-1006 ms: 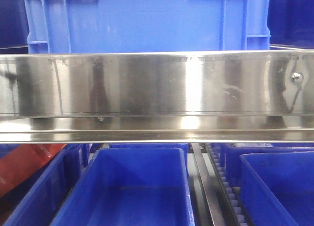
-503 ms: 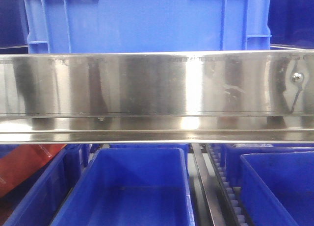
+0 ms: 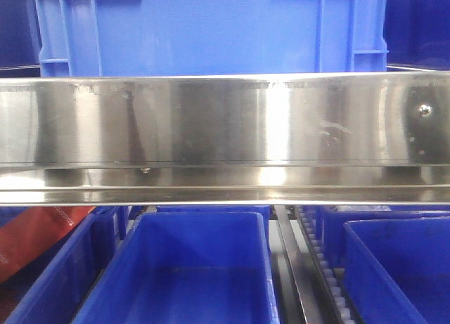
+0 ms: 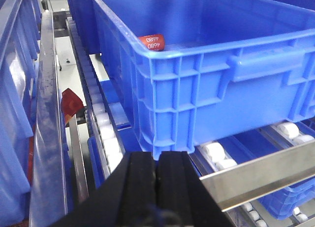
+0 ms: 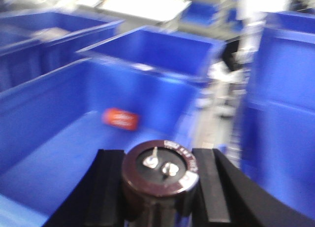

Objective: Place cylindrical capacitor in blue bin on shelf
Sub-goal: 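Lower the capacitor into the blue bin and open the right gripper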

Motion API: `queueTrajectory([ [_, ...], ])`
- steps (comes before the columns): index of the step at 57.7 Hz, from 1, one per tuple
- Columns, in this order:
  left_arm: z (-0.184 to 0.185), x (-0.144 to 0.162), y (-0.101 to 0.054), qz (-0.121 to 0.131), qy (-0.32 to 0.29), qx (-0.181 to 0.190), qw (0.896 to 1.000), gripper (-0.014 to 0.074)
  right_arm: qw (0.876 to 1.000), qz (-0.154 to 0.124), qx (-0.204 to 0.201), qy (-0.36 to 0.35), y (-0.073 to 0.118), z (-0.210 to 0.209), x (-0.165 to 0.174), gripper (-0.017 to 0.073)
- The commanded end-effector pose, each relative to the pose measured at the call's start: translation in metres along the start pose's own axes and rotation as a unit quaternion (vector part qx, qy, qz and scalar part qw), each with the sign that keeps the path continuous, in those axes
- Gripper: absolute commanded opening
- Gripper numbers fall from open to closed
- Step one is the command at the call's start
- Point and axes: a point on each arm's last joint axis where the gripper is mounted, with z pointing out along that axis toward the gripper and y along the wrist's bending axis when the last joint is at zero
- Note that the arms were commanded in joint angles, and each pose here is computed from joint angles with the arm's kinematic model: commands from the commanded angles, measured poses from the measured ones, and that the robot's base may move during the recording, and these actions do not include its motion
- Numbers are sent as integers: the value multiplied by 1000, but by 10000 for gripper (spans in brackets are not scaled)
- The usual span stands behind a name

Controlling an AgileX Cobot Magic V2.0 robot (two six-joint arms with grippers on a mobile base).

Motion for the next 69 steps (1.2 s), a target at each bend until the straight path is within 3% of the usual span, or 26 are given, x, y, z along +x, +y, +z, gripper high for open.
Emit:
queueTrajectory([
  [1, -4, 1, 0, -6, -10, 4, 1000, -111, 999, -16, -32, 20, 14, 29, -12, -162],
  [15, -4, 1, 0, -6, -11, 4, 1000, -111, 991, -34, -82, 96, 49, 122, -18, -162],
  [27, -4, 1, -1, -10, -11, 8, 1000, -111, 983, -31, -91, 159, 59, 190, 15, -162],
  [37, -4, 2, -2, -18, -9, 17, 1000, -111, 976, -30, -92, 194, 63, 219, 37, -153],
  [41, -4, 2, -3, -19, -9, 18, 1000, -111, 975, -24, -91, 202, 64, 224, 42, -61],
  [44, -4, 2, -3, -20, -9, 19, 1000, -111, 975, -22, -90, 204, 63, 226, 43, 57],
  [51, -4, 2, -3, -22, -9, 21, 1000, -111, 975, -19, -88, 205, 63, 226, 44, 438],
  [54, -4, 2, -3, -22, -9, 21, 1000, -111, 975, -19, -88, 205, 63, 226, 44, 531],
  [57, -4, 2, -3, -22, -9, 21, 1000, -111, 974, -19, -88, 207, 63, 226, 44, 575],
  [61, -4, 2, -3, -22, -9, 21, 1000, -111, 975, -19, -88, 205, 62, 223, 42, 566],
  [69, -4, 2, -3, -23, -8, 21, 999, -111, 978, -18, -88, 190, 60, 210, 31, 489],
])
